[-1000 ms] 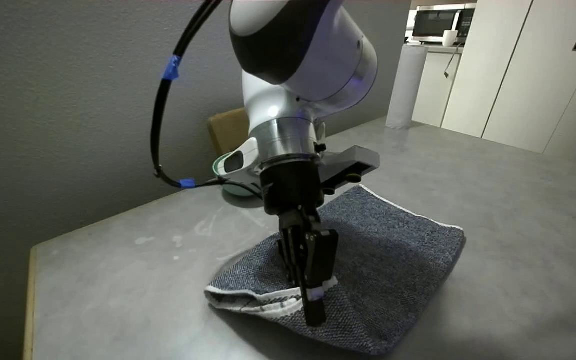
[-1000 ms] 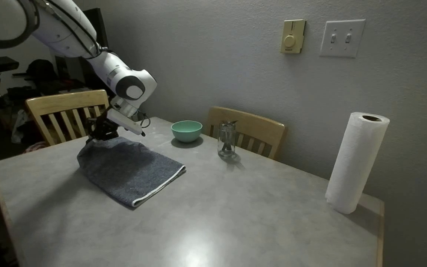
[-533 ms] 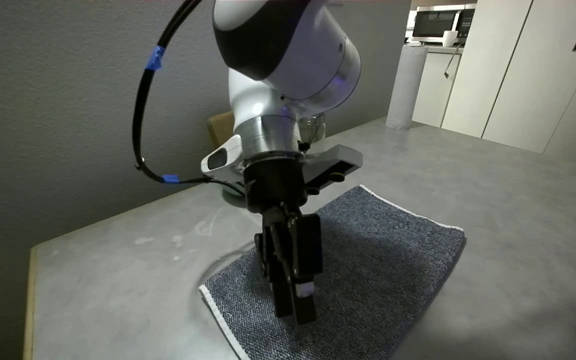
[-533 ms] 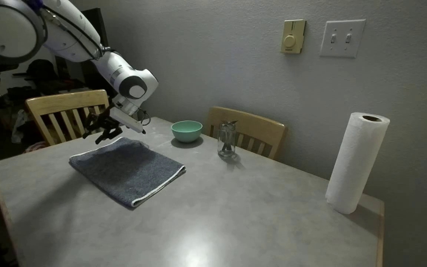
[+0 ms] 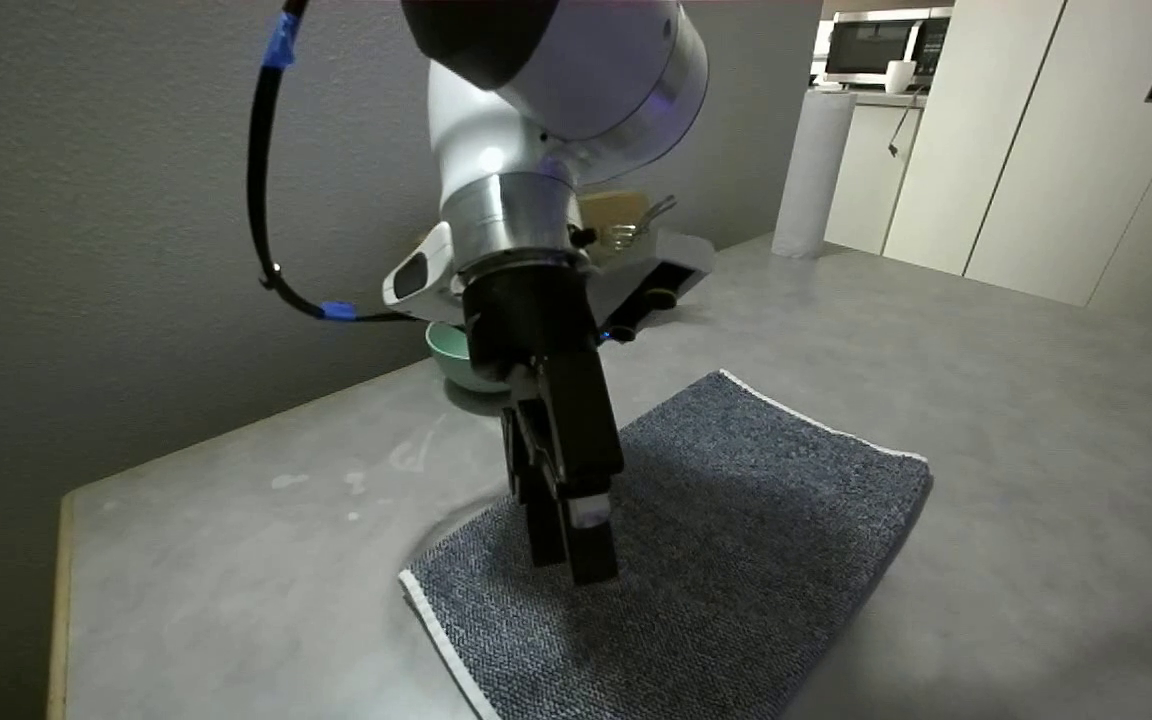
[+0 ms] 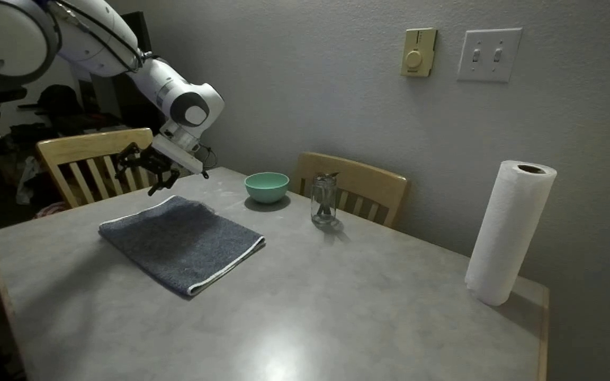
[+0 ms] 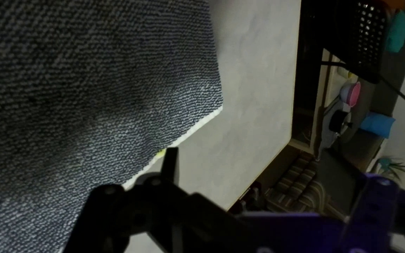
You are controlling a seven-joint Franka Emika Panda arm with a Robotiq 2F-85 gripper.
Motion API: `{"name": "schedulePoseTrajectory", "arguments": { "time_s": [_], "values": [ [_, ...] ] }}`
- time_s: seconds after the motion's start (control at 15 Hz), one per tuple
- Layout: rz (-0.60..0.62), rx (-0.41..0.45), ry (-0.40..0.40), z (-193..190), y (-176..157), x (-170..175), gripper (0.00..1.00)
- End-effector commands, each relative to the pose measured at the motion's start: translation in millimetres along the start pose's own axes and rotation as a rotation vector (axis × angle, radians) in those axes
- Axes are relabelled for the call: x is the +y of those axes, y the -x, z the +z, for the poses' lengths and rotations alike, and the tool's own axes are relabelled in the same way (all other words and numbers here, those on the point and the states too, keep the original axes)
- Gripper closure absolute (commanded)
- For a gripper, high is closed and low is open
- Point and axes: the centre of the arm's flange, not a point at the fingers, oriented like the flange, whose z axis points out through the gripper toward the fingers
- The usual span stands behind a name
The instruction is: Unfold the towel once
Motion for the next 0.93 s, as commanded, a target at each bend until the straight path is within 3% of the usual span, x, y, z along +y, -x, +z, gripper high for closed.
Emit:
{"name": "schedulePoseTrajectory", "arguments": {
  "time_s": [0.0, 0.6, 0.87],
  "values": [
    [0.142, -0.051, 0.035, -16, 13, -22, 0.0],
    [0.565, -0.08, 0.223, -67, 14, -77, 0.0],
    [0.682, -0.077, 0.27, -78, 8, -101, 0.0]
  ]
}}
